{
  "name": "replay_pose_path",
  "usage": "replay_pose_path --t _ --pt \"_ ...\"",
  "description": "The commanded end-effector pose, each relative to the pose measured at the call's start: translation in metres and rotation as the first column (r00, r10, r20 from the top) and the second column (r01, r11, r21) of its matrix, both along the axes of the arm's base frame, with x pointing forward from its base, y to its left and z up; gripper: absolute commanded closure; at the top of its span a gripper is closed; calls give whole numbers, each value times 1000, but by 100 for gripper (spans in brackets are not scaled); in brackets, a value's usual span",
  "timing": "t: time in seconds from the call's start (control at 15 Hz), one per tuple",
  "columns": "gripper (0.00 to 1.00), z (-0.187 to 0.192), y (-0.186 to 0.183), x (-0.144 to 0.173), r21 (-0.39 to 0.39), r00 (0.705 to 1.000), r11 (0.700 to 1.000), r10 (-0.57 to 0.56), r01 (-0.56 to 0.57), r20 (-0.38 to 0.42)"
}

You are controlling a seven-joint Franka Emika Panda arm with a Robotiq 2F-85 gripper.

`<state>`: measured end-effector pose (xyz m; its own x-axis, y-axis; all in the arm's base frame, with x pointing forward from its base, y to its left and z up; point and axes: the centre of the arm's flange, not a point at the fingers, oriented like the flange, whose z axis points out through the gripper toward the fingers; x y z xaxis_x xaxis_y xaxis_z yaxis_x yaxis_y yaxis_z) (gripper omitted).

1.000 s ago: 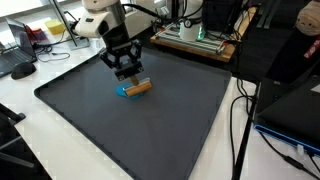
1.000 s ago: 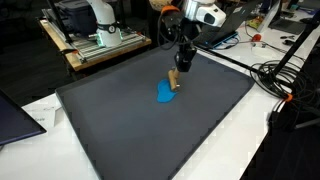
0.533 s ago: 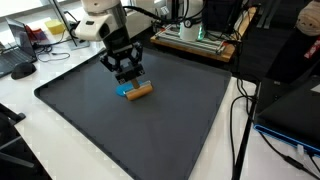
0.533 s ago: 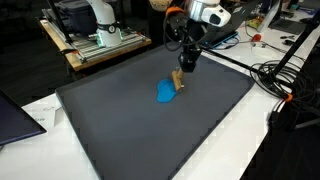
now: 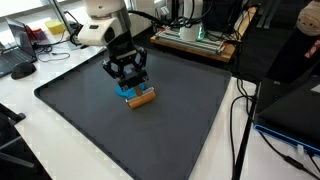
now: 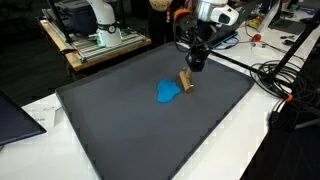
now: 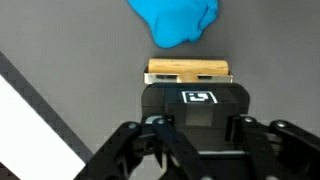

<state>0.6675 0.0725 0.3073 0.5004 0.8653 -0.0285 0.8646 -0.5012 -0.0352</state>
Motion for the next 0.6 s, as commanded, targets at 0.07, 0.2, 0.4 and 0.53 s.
replay_pose_path --t 0.07,0.2,0.4,0.53 --pt "77 14 -3 -14 25 996 1000 9 -11 87" --pt "77 19 -6 -18 34 993 999 0 -4 121" --pt "77 26 -12 -27 49 990 999 -14 7 139" --pt "77 31 -16 -35 60 990 998 -33 25 139"
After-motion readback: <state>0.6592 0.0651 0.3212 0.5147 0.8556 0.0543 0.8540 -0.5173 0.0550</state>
